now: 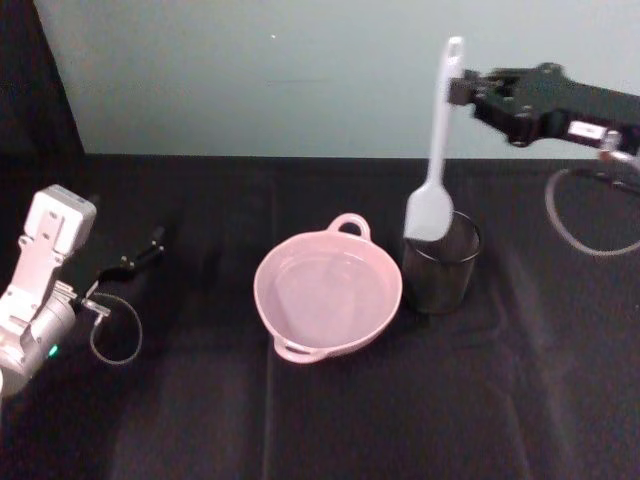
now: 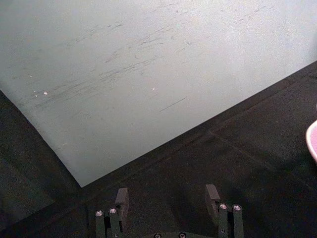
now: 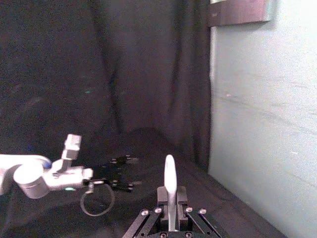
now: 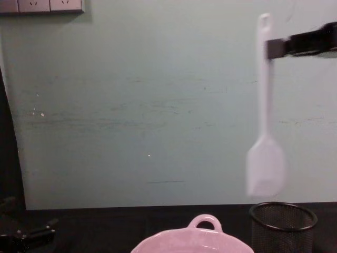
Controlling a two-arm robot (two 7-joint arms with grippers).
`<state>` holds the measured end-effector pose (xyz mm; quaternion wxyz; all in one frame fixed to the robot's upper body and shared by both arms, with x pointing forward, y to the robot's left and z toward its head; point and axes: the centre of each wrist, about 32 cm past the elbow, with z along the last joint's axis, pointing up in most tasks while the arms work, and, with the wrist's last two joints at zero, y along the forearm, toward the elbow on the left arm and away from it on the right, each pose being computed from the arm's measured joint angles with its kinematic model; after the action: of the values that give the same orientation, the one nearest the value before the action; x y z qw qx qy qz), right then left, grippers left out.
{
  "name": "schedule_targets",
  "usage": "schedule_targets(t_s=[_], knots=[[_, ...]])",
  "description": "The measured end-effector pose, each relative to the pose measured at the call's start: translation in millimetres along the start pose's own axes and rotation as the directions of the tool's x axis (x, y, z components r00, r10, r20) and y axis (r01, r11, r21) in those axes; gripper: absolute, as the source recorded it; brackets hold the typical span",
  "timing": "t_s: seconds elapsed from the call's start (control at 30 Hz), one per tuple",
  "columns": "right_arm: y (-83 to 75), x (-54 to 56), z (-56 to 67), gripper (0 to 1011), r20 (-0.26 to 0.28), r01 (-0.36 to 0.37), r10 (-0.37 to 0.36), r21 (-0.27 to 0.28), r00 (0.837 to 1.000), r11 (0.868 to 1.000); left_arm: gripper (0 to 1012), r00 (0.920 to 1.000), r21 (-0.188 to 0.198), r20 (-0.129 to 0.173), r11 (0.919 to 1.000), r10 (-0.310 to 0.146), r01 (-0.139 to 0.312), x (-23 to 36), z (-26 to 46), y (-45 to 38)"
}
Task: Use the one hand to pick up the spoon and stir the clear water in the bowl.
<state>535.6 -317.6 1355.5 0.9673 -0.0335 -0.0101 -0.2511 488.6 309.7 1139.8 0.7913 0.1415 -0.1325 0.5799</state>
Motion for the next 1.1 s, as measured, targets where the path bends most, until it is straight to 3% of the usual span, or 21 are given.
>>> schedule_targets(t_s=[0.17,0.23,0.27,0.37,0.5,0.8,1.1], knots=[[25.7,-8.0,-11.7,108,-0.006,-0.04,0.04,0.012,0.999,0.999,1011,1.0,0.0,0.0,1.0,0.0,0.0,0.0,0.0,0.0],[40.7,-11.5,-25.9,108,-0.004,-0.039,0.039,0.035,0.999,0.999,1011,1.0,0.0,0.0,1.0,0.0,0.0,0.0,0.0,0.0],[40.7,-11.5,-25.9,108,-0.004,-0.039,0.039,0.035,0.999,0.999,1011,1.0,0.0,0.0,1.0,0.0,0.0,0.0,0.0,0.0],[55.0,-12.1,-51.4,108,-0.003,-0.01,0.01,0.062,1.0,0.998,1011,1.0,0.0,0.0,1.0,0.0,0.0,0.0,0.0,0.0],[63.8,-10.4,-76.7,108,0.015,0.031,-0.032,0.088,0.999,0.996,1011,1.0,0.0,0.0,1.0,0.0,0.0,0.0,0.0,0.0],[67.2,-13.2,-126.2,108,0.069,0.093,-0.102,0.125,0.992,0.988,1011,1.0,0.0,0.0,1.0,0.0,0.0,0.0,0.0,0.0],[68.2,-33.5,-146.6,108,0.054,0.051,-0.059,0.132,0.997,0.99,1011,1.0,0.0,0.0,1.0,0.0,0.0,0.0,0.0,0.0]])
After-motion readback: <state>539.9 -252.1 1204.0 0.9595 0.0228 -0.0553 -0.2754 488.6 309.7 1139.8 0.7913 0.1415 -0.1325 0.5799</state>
